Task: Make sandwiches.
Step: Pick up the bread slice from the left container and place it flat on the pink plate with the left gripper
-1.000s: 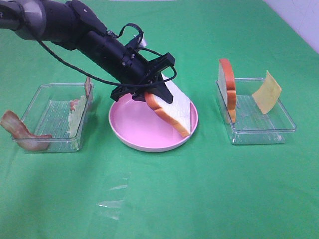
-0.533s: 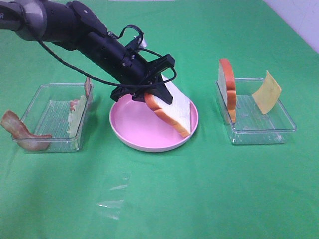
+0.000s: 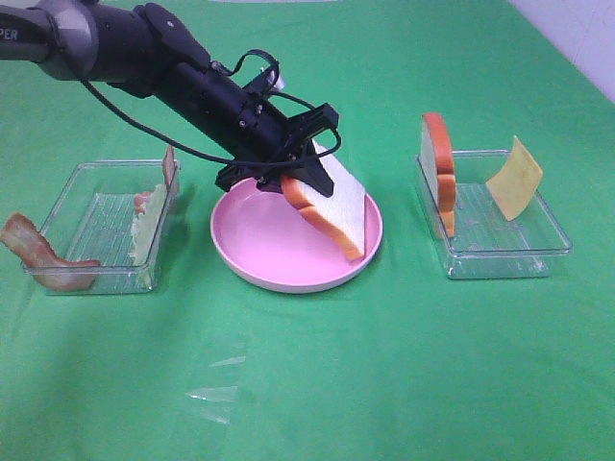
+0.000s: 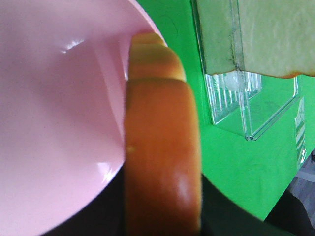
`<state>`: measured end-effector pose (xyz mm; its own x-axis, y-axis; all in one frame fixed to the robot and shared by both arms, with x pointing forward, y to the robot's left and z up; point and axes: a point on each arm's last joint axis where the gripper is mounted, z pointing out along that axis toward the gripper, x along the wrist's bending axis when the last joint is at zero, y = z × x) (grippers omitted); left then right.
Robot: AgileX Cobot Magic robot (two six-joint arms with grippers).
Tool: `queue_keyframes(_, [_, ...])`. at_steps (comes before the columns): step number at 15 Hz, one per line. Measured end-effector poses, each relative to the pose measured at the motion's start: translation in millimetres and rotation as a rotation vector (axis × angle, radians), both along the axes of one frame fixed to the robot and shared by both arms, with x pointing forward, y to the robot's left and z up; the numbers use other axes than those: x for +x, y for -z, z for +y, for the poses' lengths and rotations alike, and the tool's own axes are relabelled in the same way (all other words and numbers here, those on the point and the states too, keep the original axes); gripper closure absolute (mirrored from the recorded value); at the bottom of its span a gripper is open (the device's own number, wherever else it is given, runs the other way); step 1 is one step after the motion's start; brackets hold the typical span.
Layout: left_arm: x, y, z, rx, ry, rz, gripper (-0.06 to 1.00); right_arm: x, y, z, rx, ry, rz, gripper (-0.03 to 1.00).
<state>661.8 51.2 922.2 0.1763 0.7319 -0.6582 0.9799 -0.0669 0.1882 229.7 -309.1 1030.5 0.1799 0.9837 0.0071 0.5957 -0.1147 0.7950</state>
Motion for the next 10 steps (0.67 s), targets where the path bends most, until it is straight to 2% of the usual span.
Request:
queue_keyframes(1, [1.4,-2.4,0.1,0.008,-0.006,-0.001,0.65,0.0,0.0,0.0,0.0,0.0,0.0,0.01])
queue_keyframes(3, [1.6,-3.5,3.9,0.066,-0.009,0.026,0.32,0.0,0.0,0.0,0.0,0.0,0.0,0.01])
queue_keyframes(4, [0.6,-1.8,6.9,0.109,-0.005,0.04,0.18,0.0,0.0,0.0,0.0,0.0,0.0,0.01])
queue_keyframes(6, [-1.0,0.6,11.4,0.171,0.017,0.045,0.06,0.0,0.0,0.0,0.0,0.0,0.0,0.01])
queue_keyframes(8, [-2.4,-7.8,17.4,0.226,0.053,0.026,0.02,0.0,0.0,0.0,0.0,0.0,0.0,0.01])
queue_keyframes(10, [-3.6,-41.2,25.3,0.309,0.126,-0.025,0.01,0.0,0.0,0.0,0.0,0.0,0.0,0.01])
